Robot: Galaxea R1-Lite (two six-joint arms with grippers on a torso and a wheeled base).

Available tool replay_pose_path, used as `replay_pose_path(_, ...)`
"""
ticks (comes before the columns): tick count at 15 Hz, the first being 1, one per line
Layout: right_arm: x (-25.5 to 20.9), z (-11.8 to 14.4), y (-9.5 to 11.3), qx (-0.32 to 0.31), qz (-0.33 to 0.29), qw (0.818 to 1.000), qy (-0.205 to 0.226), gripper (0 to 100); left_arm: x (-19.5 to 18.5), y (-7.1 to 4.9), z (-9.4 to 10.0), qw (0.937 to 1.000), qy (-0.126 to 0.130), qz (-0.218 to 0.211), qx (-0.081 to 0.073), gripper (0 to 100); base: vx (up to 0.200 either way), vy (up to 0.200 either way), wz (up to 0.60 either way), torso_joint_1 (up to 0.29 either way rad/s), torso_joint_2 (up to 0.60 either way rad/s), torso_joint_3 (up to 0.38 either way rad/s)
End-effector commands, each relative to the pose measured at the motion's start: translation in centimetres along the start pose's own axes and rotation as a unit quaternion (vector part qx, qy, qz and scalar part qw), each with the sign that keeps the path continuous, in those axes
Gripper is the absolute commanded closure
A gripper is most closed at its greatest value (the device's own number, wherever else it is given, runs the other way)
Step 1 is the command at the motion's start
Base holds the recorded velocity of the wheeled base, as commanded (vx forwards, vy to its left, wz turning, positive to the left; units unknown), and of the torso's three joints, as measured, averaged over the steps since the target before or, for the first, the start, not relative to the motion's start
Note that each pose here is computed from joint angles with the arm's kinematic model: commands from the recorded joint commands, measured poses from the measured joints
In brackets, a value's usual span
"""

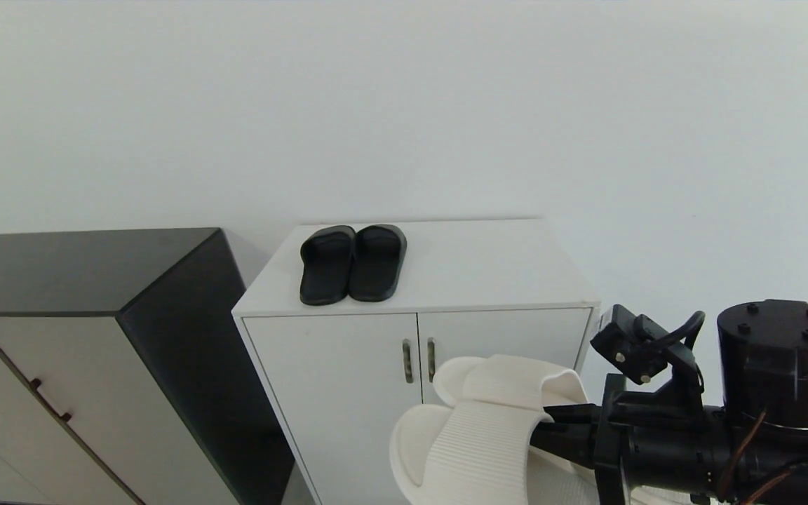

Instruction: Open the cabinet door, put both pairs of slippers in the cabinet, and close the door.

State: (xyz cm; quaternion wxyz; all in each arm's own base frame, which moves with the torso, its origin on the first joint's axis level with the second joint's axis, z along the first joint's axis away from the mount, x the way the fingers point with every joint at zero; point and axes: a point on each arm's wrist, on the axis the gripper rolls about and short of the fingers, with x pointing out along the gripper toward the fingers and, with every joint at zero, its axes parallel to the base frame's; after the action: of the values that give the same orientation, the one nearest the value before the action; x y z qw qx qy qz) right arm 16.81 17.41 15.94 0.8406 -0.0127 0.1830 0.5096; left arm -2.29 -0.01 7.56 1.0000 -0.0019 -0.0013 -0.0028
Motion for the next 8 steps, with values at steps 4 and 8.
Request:
replay_pose_path(4, 0.25, -0.24, -0.03, 0.001, 0.007, 1.0, 0.004, 100, 0.01, -0.01, -0.01, 1.0, 0.001, -0.002, 0.0, 100, 0.0, 0.0, 0.0, -0.232, 0.55, 0.305)
replay_pose_path(8, 0.29, -0.31, -0.01, -0.001, 0.008, 1.0, -0.002, 100, 0.01, 0.0, -0.01, 1.0, 0.001, -0.001, -0.001, 0, 0.0, 0.0, 0.0, -0.223, 0.53, 0.315)
